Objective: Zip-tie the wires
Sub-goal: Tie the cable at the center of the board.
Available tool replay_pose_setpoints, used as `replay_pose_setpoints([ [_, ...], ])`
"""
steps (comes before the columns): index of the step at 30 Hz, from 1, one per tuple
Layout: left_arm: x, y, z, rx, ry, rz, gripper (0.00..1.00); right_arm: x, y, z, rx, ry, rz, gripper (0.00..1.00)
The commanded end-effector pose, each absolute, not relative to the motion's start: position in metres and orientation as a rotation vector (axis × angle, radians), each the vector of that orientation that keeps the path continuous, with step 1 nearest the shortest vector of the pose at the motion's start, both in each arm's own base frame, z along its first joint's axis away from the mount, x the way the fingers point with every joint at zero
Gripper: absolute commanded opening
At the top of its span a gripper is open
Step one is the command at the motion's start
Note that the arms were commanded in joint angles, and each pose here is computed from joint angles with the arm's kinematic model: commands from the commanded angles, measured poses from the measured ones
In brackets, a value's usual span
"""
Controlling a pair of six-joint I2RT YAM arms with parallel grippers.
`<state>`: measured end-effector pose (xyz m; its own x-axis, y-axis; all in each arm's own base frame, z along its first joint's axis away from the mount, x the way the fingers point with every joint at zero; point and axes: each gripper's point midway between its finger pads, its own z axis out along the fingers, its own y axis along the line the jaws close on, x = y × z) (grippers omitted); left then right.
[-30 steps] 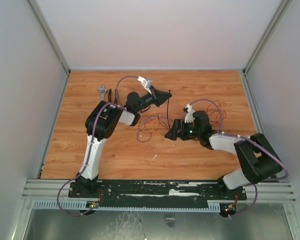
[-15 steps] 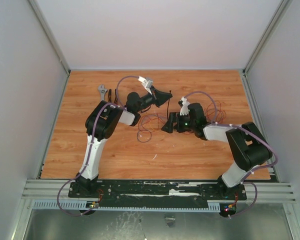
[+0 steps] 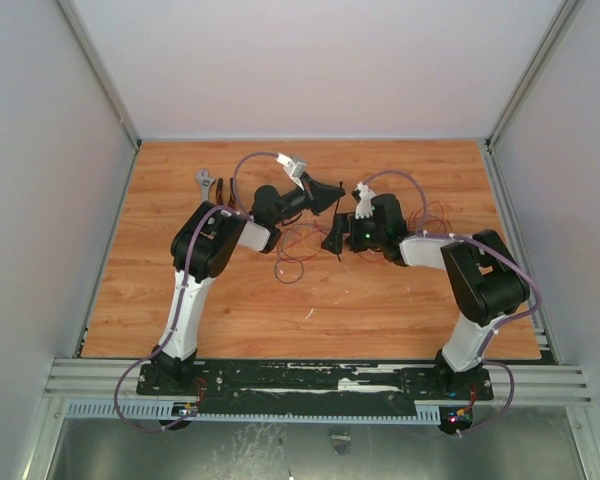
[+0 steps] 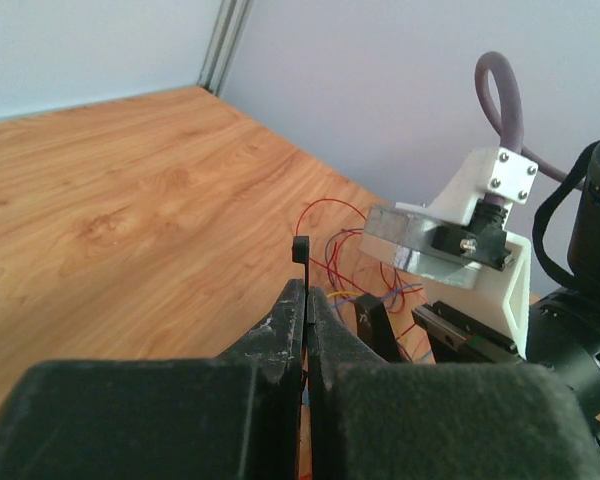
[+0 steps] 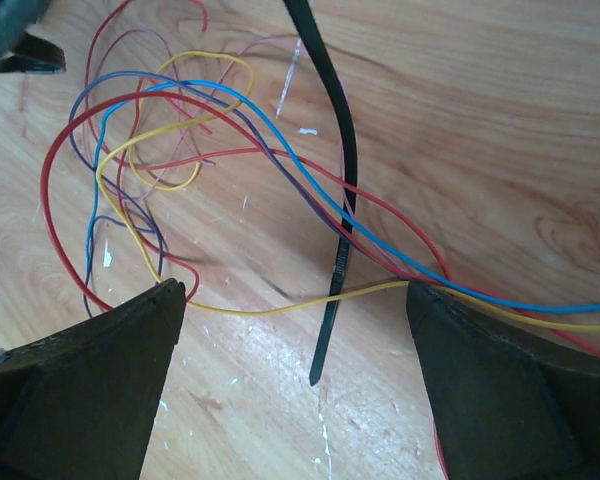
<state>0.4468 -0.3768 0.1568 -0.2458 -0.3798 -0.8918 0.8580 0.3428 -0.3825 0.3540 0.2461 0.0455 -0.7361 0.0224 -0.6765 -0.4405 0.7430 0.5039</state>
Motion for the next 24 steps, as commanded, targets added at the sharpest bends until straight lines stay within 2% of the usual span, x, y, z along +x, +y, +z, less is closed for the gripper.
replay_pose_setpoints([
  [1, 0.440, -0.376, 0.165, 0.506, 1.317, -1.241, 0.00, 0.364, 0.237, 0.034, -0.313, 2.284, 0.810, 0.94],
  [12, 0.454, -0.359, 0.129, 0.415, 1.431, -1.221, 0.00, 0.358, 0.233, 0.028, -0.330, 2.304, 0.795, 0.95],
  [24, 0.447, -0.359, 0.114, 0.378, 1.460, -1.247, 0.00, 0.362, 0.235, 0.033, -0.336, 2.295, 0.799, 0.95],
])
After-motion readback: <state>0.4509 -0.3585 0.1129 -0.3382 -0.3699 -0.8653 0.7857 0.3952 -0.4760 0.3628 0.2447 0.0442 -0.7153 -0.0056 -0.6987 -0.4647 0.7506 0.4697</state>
